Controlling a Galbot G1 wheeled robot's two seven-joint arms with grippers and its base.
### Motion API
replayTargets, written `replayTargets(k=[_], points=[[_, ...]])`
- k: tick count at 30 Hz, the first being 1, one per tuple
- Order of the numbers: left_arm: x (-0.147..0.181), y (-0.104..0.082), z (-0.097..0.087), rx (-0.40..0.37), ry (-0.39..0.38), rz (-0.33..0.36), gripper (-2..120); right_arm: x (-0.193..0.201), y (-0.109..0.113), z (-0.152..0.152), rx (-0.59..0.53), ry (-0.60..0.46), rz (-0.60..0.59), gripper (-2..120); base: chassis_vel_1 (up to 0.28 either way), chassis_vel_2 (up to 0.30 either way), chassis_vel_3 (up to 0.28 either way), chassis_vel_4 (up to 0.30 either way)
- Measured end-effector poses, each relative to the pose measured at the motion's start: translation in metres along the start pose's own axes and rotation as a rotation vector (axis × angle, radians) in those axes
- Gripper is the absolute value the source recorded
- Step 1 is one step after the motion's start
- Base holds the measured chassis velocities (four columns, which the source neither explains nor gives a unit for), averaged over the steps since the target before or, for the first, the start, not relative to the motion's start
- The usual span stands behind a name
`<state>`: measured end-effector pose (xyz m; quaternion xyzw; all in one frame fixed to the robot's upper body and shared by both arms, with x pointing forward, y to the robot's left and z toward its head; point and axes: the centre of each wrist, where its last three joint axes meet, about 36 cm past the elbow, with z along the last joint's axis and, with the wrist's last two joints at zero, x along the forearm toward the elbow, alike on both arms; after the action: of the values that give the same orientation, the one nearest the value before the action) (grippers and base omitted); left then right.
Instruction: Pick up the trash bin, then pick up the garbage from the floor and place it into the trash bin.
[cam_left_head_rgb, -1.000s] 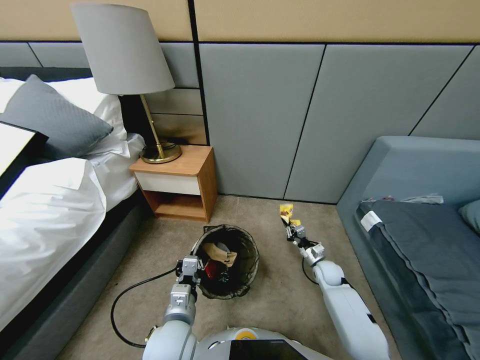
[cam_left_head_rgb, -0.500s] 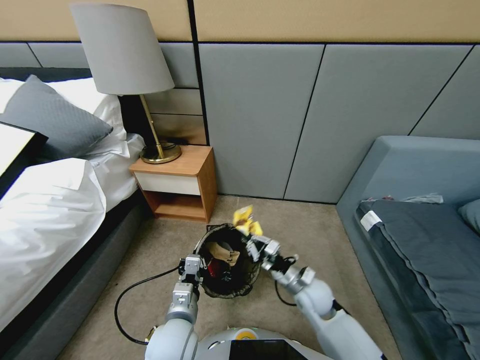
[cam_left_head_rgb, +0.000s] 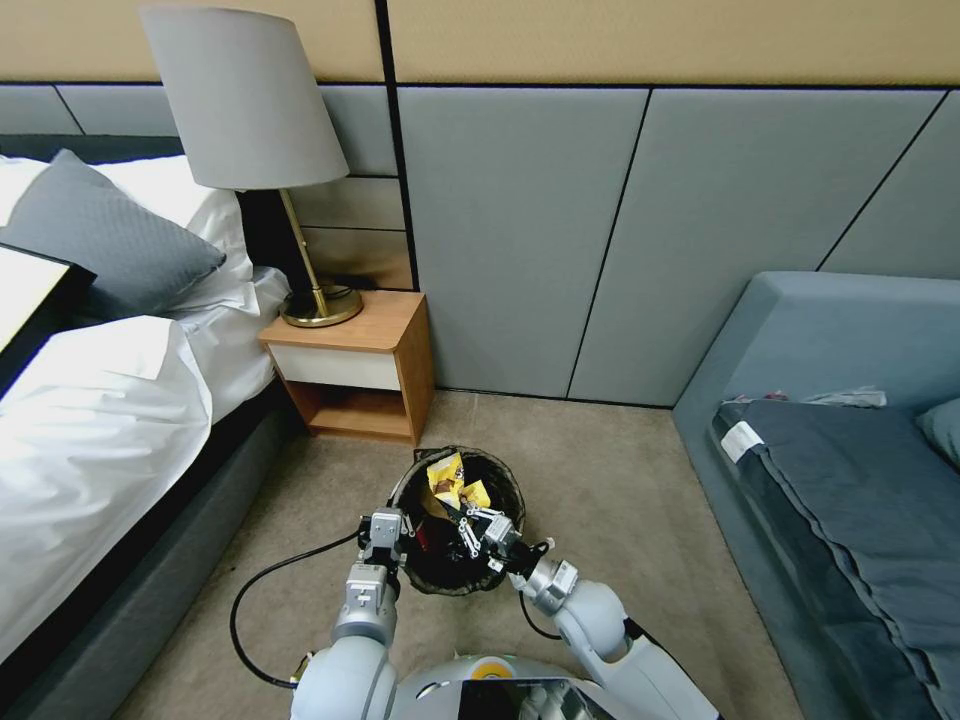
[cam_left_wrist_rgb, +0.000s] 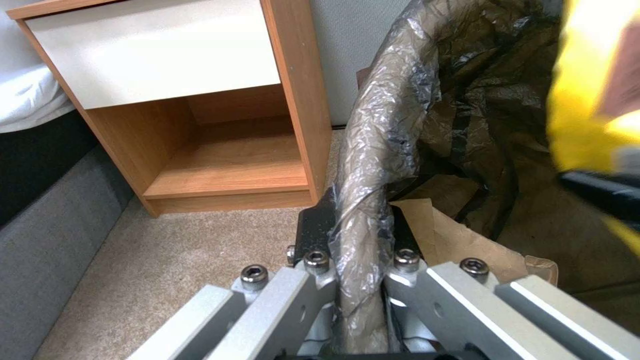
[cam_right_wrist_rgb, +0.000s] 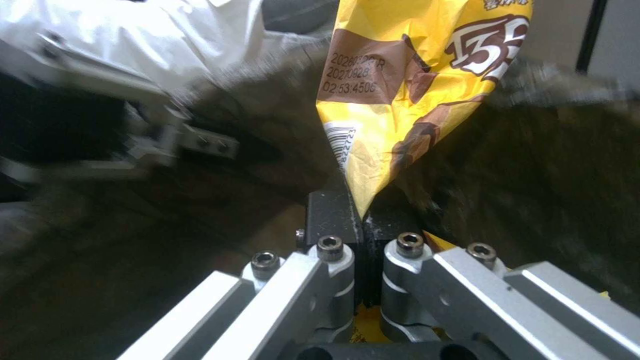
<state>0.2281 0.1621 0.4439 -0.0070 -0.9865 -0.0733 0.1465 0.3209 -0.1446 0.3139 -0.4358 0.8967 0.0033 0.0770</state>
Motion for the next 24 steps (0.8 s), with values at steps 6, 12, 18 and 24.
replayTargets(k=[6,12,18,24], points=[[0.0006,0.0003,-0.0009,0.0,-0.002,-0.001,0,0.0018,-0.0028,0.0114,0.001,0.022,0.029,7,0.0,0.0,0.0,0.0],[0.0007,0.0,-0.0012,0.002,-0.003,0.0,0,0.001,-0.0046,0.013,0.003,0.022,0.041,25,0.0,0.0,0.0,0.0],[0.0004,0.0001,-0.0016,0.002,-0.004,0.0,0,0.0019,-0.0039,0.0136,0.003,0.025,0.043,54,0.0,0.0,0.0,0.0],[0.0006,0.0,-0.0017,0.001,-0.005,0.001,0,0.0038,-0.0027,0.0132,0.002,0.028,0.04,76,0.0,0.0,0.0,0.0]])
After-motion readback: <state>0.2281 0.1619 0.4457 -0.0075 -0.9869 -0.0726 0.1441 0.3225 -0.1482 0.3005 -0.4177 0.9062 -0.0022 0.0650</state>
